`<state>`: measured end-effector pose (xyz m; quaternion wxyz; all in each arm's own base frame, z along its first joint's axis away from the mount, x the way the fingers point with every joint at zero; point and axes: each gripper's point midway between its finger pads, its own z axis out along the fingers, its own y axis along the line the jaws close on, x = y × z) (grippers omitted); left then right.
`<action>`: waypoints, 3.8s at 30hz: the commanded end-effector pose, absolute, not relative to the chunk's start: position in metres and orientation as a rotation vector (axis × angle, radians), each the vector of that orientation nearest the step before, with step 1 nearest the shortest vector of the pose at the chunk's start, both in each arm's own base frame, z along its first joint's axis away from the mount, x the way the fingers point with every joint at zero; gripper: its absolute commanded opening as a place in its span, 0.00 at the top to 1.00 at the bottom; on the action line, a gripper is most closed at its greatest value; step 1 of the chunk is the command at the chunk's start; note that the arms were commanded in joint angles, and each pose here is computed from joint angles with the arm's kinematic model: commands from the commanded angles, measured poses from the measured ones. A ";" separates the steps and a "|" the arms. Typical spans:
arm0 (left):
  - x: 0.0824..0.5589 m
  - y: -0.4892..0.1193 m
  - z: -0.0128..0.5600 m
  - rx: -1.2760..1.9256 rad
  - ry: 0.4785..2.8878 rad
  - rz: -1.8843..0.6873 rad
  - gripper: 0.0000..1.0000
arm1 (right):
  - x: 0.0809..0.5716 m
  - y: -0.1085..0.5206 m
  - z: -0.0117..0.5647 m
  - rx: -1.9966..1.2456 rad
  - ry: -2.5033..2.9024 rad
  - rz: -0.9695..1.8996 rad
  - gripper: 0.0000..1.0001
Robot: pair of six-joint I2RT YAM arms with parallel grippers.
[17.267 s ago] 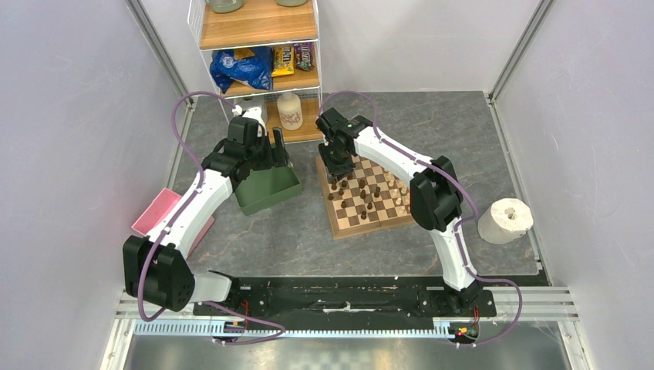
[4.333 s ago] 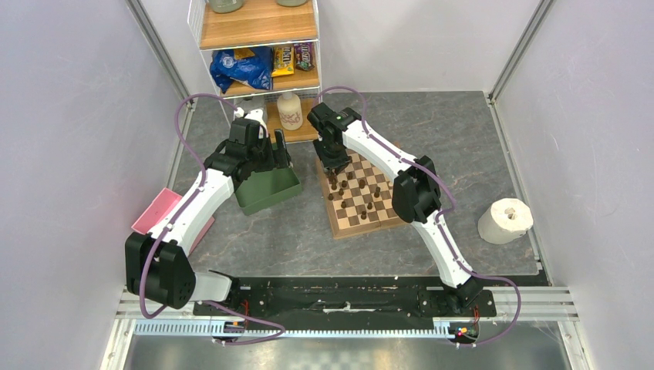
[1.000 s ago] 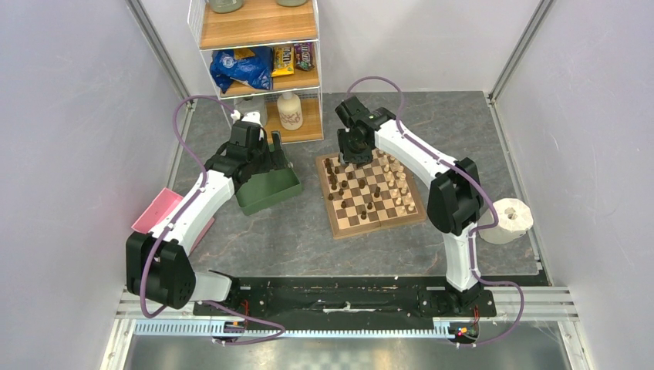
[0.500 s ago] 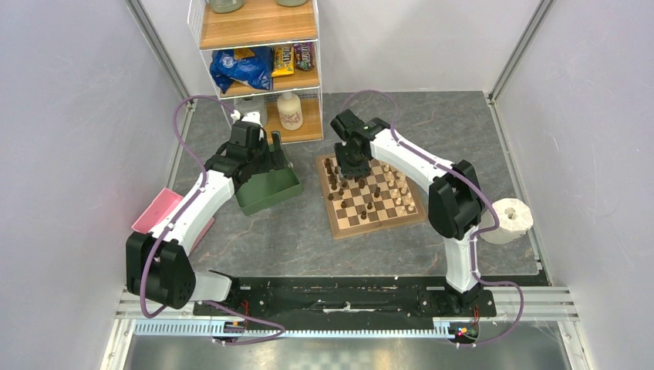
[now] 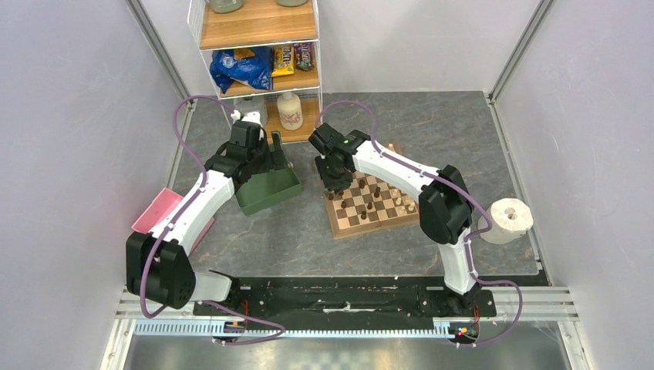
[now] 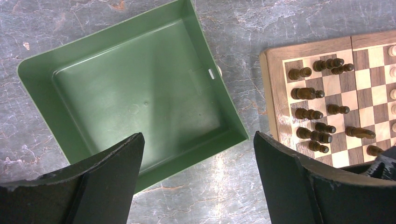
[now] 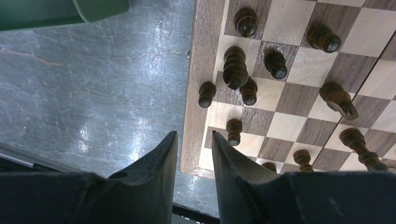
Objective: Set up the chess pieces on the board
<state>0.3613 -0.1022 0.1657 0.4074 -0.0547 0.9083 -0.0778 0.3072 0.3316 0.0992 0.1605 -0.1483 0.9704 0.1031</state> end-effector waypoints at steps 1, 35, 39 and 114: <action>0.369 -0.103 0.189 -0.167 2.213 -0.231 0.06 | 0.319 0.343 0.102 -0.434 2.719 0.284 0.60; 0.368 -0.102 0.188 -0.173 2.209 -0.227 0.07 | 0.333 0.347 0.073 -0.413 2.723 0.201 0.68; 0.368 -0.102 0.188 -0.173 2.210 -0.226 0.07 | 0.332 0.347 0.070 -0.416 2.730 0.203 0.70; 0.369 -0.107 0.183 -0.170 2.225 -0.251 0.07 | 0.398 0.298 0.062 -0.236 2.774 0.185 0.78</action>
